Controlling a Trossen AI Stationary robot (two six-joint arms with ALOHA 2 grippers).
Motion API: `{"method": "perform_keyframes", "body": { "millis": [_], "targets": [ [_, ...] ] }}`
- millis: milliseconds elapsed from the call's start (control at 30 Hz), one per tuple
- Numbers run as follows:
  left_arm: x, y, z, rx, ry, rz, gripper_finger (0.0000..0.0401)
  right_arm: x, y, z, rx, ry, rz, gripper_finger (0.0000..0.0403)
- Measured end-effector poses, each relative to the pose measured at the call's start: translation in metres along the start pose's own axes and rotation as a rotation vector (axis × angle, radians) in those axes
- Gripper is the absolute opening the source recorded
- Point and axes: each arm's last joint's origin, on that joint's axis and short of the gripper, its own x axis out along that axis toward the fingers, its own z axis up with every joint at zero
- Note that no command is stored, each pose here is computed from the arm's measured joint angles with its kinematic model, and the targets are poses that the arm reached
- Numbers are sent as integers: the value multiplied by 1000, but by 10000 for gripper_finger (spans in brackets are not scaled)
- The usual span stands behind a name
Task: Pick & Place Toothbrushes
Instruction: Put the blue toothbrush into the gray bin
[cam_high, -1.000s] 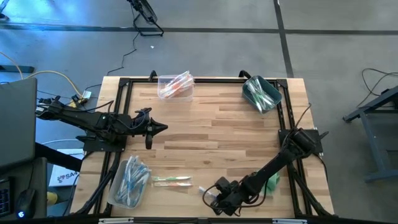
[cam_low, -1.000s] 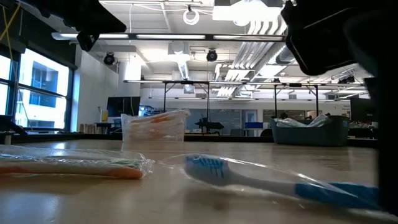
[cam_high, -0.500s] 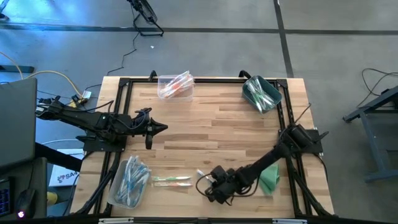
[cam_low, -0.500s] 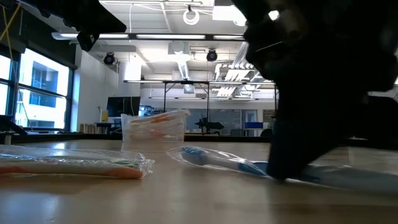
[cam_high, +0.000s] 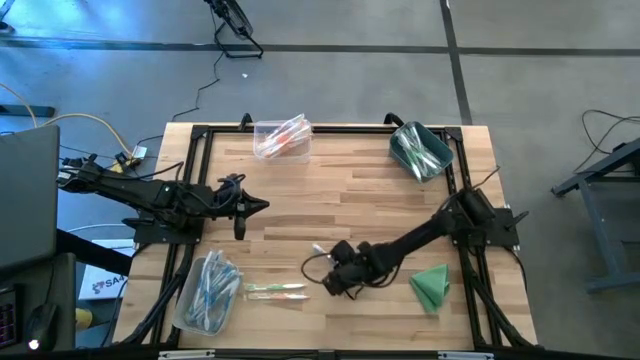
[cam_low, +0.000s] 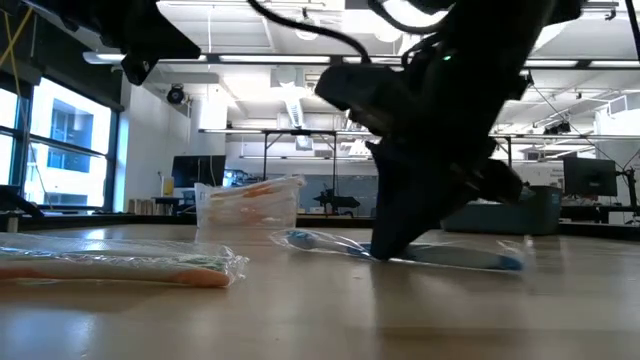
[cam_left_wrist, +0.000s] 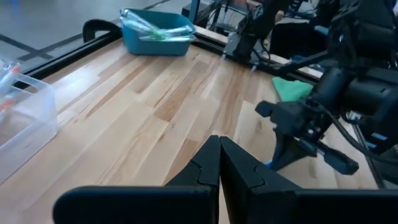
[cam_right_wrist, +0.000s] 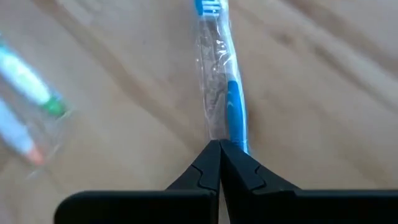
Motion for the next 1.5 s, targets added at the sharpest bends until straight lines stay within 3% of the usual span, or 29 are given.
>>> {"method": "perform_keyframes", "body": {
  "millis": [267, 633, 867, 1167, 1300, 1500],
  "targets": [
    [0, 1, -2, 11, 23, 12, 0, 2, -11, 31, -25, 3, -20, 2],
    [0, 1, -3, 13, 27, 13, 0, -48, -19, 64, -62, -73, -2, 2],
    [0, 1, -3, 13, 28, 13, 0, -71, -17, 67, -146, -25, 91, 2],
    [0, 1, -3, 13, 28, 13, 0, -69, -14, 61, -222, 130, 182, 3],
    [0, 1, -3, 12, 28, 12, 0, -69, -13, 60, -267, 97, 172, 27],
    [0, 1, -3, 12, 28, 12, 0, -64, -15, 58, -276, 106, 135, 109]
  ]
}}
